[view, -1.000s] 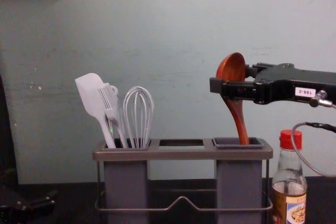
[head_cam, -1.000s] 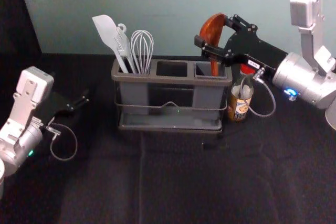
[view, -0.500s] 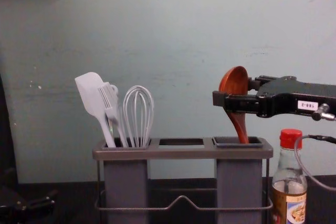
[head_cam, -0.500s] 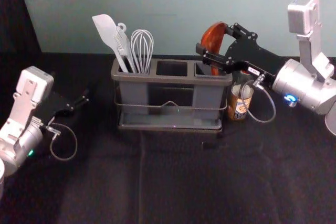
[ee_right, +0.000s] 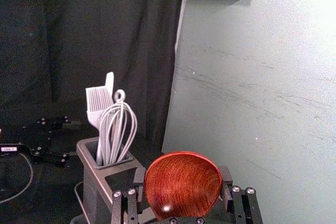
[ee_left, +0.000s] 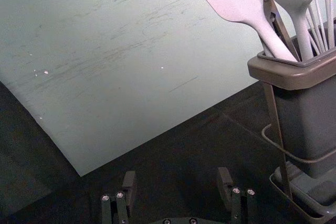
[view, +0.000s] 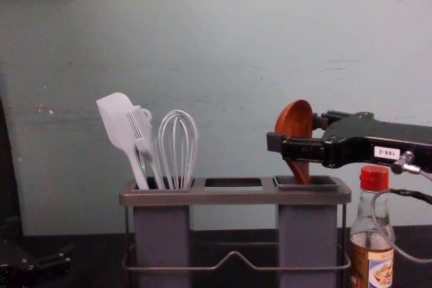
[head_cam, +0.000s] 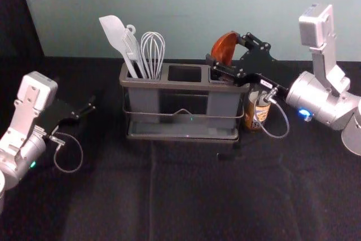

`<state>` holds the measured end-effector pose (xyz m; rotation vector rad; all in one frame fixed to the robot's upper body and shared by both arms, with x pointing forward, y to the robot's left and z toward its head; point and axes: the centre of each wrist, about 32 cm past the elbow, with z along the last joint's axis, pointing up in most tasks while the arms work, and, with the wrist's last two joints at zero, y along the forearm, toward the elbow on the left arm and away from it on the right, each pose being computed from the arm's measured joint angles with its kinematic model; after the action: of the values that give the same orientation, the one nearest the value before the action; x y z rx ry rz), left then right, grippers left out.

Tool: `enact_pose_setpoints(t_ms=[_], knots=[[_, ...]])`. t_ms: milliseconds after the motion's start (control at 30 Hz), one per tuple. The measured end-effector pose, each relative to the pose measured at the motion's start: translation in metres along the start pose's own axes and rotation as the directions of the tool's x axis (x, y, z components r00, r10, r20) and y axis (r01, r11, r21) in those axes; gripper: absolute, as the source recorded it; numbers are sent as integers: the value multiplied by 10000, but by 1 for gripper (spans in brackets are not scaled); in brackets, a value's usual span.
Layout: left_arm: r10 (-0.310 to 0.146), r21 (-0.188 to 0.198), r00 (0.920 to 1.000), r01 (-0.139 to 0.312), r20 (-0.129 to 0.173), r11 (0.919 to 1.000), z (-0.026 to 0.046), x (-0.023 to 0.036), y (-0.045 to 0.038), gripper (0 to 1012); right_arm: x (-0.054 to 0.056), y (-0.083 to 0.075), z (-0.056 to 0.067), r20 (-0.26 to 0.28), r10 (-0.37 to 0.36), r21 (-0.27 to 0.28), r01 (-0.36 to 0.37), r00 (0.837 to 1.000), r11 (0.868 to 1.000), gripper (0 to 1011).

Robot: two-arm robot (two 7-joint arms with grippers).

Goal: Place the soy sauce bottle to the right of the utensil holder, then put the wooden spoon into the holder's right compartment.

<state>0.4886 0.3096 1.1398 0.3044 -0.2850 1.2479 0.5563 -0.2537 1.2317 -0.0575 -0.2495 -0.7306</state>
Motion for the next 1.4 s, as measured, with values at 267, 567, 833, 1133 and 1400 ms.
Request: enact_pose_setpoints(t_ms=[267,567,833,1133,1400], knots=[[0,0,10000,0,0,10000,0,0,0,1005,-31,17,-30,25,31,-14,-31,10000,10000,840],[0,0,10000,0,0,10000,0,0,0,1005,-32,16,-34,35,33,-31,-33,10000,10000,840],[1,0,10000,-1,1,10000,0,0,0,1005,-29,15,-31,43,26,-26,-26,10000,10000,941],[0,0,10000,0,1,10000,0,0,0,1005,-27,15,-27,47,25,-17,-25,10000,10000,1002],[0,0,10000,0,0,10000,0,0,0,1005,-27,15,-26,41,25,-10,-25,10000,10000,1002]])
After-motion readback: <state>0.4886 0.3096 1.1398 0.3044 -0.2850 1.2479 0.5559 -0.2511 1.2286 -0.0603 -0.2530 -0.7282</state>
